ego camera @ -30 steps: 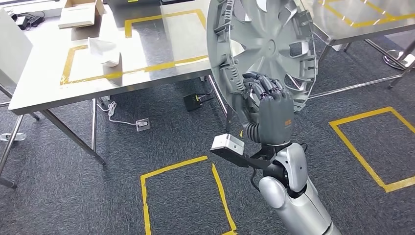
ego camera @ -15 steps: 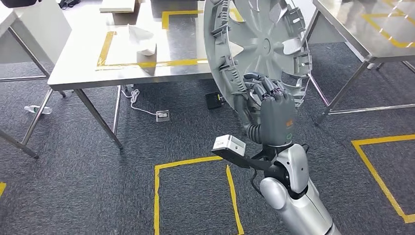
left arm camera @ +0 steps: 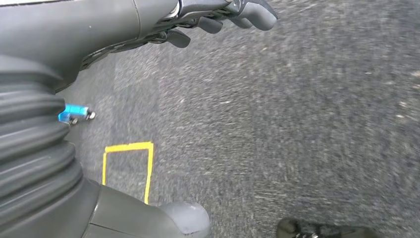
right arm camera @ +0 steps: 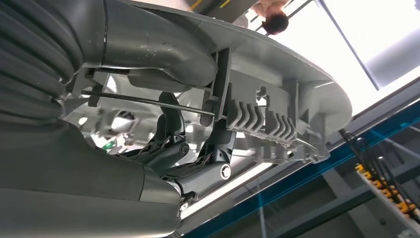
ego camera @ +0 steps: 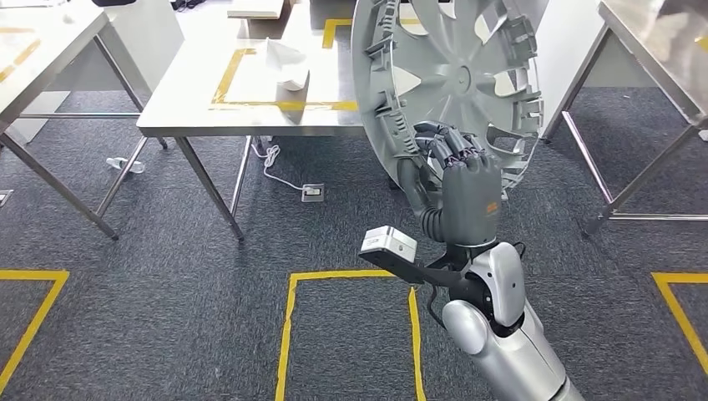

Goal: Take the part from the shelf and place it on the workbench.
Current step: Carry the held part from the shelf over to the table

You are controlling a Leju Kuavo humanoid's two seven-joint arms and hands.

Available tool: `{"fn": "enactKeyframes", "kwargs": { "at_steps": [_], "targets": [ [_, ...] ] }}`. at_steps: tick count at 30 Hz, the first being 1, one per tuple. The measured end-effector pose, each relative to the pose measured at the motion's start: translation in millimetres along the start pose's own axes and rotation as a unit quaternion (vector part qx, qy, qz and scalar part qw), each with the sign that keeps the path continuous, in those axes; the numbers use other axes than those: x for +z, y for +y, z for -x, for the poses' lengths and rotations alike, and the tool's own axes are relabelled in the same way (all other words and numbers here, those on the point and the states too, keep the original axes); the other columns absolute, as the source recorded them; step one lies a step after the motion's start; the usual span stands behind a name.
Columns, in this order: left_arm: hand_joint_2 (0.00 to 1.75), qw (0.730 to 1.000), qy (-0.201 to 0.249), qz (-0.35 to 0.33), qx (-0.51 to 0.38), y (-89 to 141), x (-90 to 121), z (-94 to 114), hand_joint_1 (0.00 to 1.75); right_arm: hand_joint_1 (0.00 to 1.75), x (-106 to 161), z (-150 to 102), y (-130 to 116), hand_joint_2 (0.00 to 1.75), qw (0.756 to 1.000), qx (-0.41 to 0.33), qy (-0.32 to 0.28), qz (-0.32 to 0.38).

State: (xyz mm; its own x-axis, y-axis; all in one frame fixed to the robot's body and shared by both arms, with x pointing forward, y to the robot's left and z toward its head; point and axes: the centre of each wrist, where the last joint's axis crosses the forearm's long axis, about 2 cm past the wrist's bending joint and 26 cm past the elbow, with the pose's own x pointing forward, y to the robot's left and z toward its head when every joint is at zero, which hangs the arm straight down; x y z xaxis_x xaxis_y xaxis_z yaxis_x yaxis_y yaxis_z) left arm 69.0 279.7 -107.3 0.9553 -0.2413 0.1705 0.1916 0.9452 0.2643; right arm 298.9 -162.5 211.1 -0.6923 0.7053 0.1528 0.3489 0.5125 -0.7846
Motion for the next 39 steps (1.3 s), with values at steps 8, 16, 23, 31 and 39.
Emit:
{"fn": "enactKeyframes", "kwargs": {
  "at_steps": [8, 16, 23, 31, 39],
  "targets": [
    [1.75, 1.0, 0.013, 0.0, -0.002, 0.2, 0.0, 1.7, 0.0, 1.75, -1.2, -0.2, -1.0, 1.75, 1.0, -0.008, 0.002, 0.004],
    [1.75, 1.0, 0.016, 0.0, -0.001, 0.0, 0.0, 1.3, 0.0, 1.75, -1.3, 0.2, -1.6, 1.75, 1.0, -0.013, -0.004, 0.014],
    [1.75, 1.0, 0.016, -0.002, -0.001, 1.7, -0.4, 1.8, 0.0, 1.75, -4.6, -0.5, -2.4, 1.75, 1.0, -0.014, -0.006, 0.019],
    [1.75, 1.0, 0.012, -0.002, 0.001, 2.1, -0.5, 2.3, 0.0, 1.75, -5.9, -0.6, -2.5, 1.75, 1.0, -0.014, -0.006, 0.02],
    [1.75, 1.0, 0.012, -0.001, 0.001, 0.5, -0.1, 3.1, 0.0, 1.75, -4.5, -0.3, -1.0, 1.75, 1.0, -0.014, -0.005, 0.017]
  ]
}}
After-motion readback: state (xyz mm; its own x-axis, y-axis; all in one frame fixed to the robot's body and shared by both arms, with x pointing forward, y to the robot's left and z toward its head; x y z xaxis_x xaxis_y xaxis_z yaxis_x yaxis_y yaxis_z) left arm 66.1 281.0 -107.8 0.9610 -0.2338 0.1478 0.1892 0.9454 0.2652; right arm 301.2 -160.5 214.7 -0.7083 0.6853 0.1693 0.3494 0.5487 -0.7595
